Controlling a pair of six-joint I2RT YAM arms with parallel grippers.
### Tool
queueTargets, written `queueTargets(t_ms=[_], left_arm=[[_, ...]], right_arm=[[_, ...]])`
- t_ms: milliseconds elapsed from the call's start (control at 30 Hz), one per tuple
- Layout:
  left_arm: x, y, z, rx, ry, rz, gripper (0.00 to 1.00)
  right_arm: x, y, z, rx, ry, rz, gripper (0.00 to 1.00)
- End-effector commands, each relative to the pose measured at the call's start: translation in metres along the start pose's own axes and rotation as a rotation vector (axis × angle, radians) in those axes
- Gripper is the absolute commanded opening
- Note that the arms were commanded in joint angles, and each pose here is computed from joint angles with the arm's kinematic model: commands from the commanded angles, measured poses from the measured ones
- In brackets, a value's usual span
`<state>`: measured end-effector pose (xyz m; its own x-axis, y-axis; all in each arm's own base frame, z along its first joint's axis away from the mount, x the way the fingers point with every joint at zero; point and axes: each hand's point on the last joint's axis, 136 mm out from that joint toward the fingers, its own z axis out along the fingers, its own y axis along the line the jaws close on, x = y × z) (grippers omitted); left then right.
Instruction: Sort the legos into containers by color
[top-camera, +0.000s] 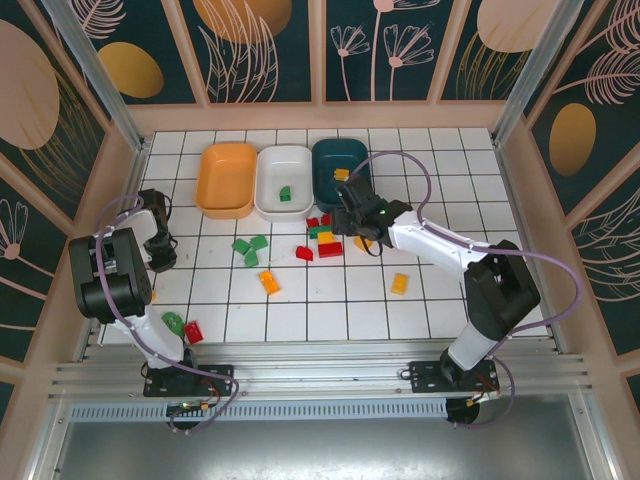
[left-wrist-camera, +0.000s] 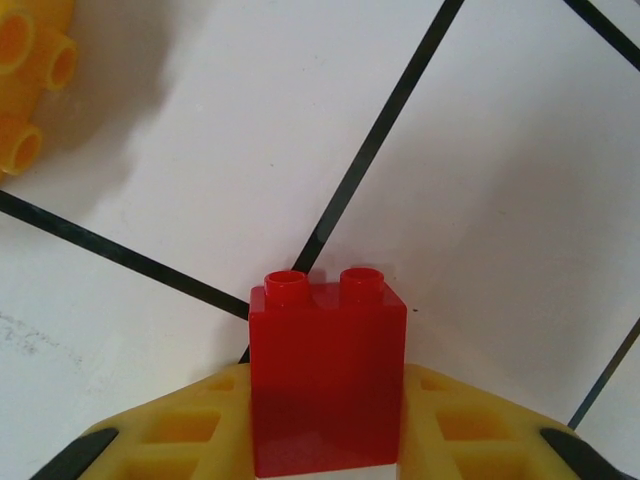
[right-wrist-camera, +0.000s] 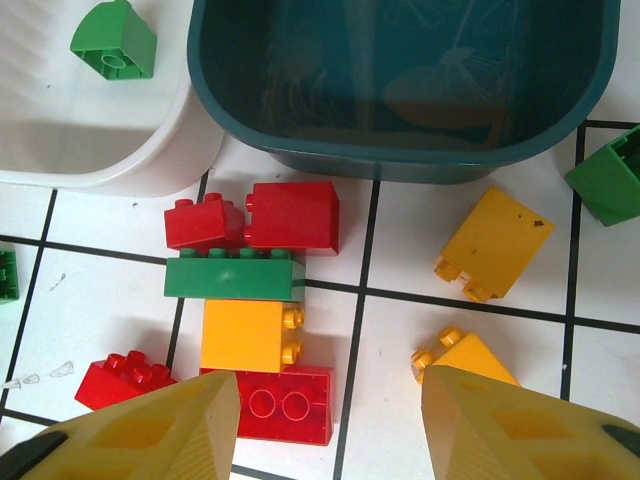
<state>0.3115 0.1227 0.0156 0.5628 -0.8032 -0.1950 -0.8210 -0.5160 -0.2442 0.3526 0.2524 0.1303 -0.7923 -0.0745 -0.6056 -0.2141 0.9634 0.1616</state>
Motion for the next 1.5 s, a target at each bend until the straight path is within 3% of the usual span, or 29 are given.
queueTargets(t_ms=[0,300,367,533,633,867,1233,1467], left_arm=[[0.006,-0.018,0.001,0.093,0.000,0.009,0.27],[0.041,-0.050,-0.047,0.248,0.000,0.146,0.28],[0.049,-0.065,-0.072,0.329,0.011,0.190,0.28],[0.079,-0.094,-0.126,0.496,-0.017,0.355,0.29],[0.115,-0.110,-0.152,0.592,-0.003,0.513,0.31],[0.195,-0.127,-0.142,0.619,0.068,0.851,0.32],[0.250,-0.134,-0.119,0.629,0.163,1.107,0.32],[0.253,-0.131,-0.121,0.642,0.178,1.160,0.56]], right_arm=[[-0.012,-0.002,-0.010,-0.017,-0.051,0.008,0.52],[-0.022,-0.016,-0.018,-0.025,-0.088,0.039,0.51],[-0.026,-0.023,-0.021,-0.021,-0.102,0.055,0.51],[-0.032,-0.041,-0.027,-0.031,-0.129,0.102,0.51],[-0.035,-0.054,-0.030,-0.021,-0.146,0.131,0.51],[-0.031,-0.068,-0.034,-0.013,-0.161,0.156,0.51],[-0.025,-0.095,-0.040,0.027,-0.178,0.205,0.52],[-0.021,-0.100,-0.043,0.022,-0.188,0.235,0.54]])
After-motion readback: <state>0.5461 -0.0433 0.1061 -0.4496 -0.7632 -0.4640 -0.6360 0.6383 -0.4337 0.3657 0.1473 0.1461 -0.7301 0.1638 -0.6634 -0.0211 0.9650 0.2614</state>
